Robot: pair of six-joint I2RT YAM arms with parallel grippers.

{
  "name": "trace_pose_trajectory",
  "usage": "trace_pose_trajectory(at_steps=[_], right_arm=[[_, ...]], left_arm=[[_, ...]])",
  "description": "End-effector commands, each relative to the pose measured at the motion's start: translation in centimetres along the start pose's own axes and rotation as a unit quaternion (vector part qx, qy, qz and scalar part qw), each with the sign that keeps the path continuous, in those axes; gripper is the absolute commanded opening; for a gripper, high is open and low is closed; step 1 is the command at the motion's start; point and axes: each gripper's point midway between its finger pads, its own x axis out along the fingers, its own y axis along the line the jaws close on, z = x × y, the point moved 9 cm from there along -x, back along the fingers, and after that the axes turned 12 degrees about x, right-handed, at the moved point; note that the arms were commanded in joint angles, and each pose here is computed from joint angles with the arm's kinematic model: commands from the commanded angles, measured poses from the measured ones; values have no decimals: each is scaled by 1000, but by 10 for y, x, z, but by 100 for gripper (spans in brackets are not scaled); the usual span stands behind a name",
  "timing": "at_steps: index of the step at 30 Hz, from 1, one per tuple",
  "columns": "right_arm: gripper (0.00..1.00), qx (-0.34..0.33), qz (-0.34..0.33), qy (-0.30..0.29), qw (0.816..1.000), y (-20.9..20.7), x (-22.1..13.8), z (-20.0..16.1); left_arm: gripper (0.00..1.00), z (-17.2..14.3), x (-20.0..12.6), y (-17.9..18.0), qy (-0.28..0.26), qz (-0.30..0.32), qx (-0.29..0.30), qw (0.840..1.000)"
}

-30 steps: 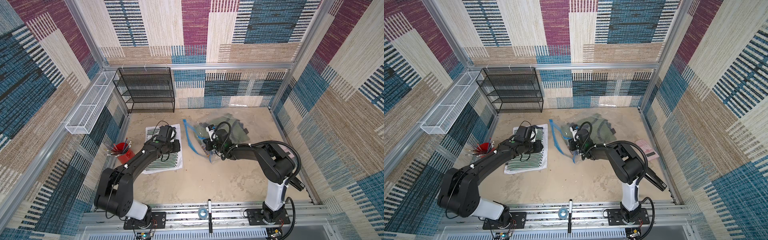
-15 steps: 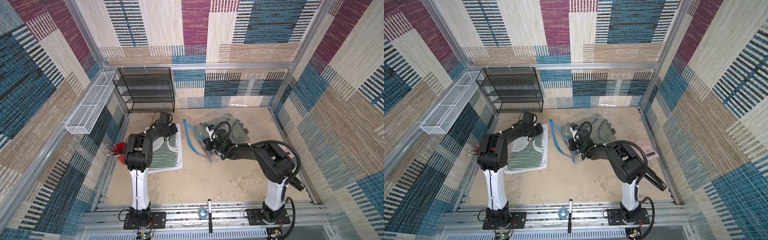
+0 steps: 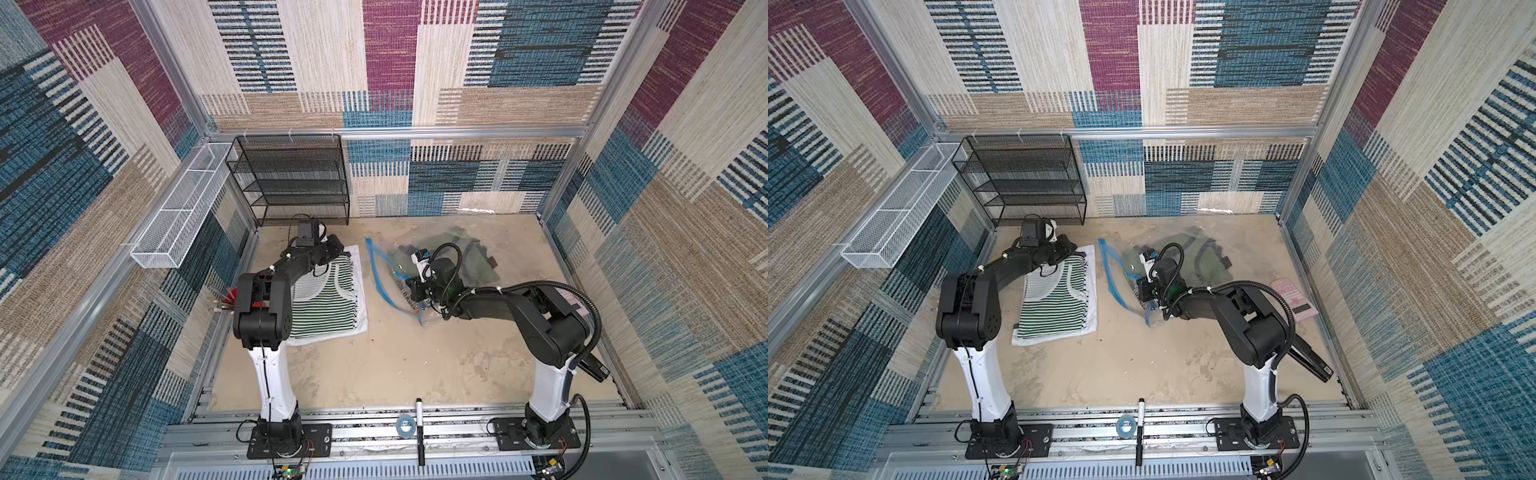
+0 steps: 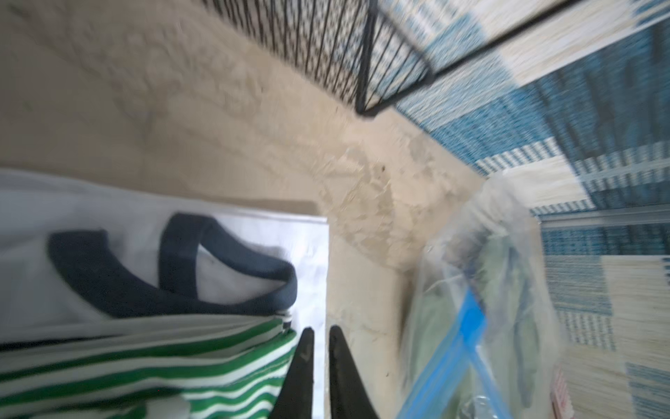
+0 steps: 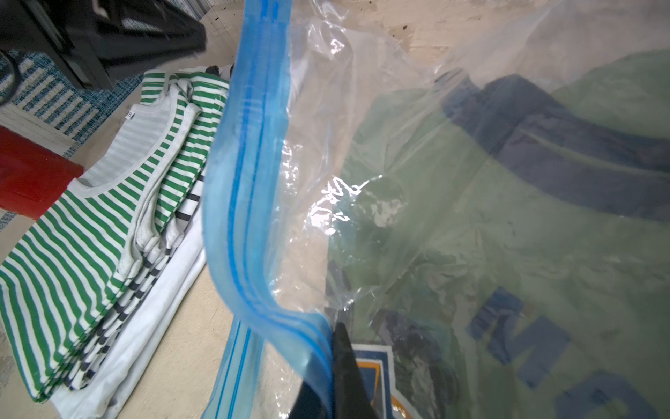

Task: Take the tank top out of the vacuum bag
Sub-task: Adjust the tank top.

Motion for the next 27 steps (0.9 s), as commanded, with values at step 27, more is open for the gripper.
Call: trace_pose_trajectory(at_steps=[27], right_arm=[[0, -8, 7, -3, 1000, 2, 0, 3]], left_arm=[[14, 2, -4, 83, 26, 162, -59, 985]])
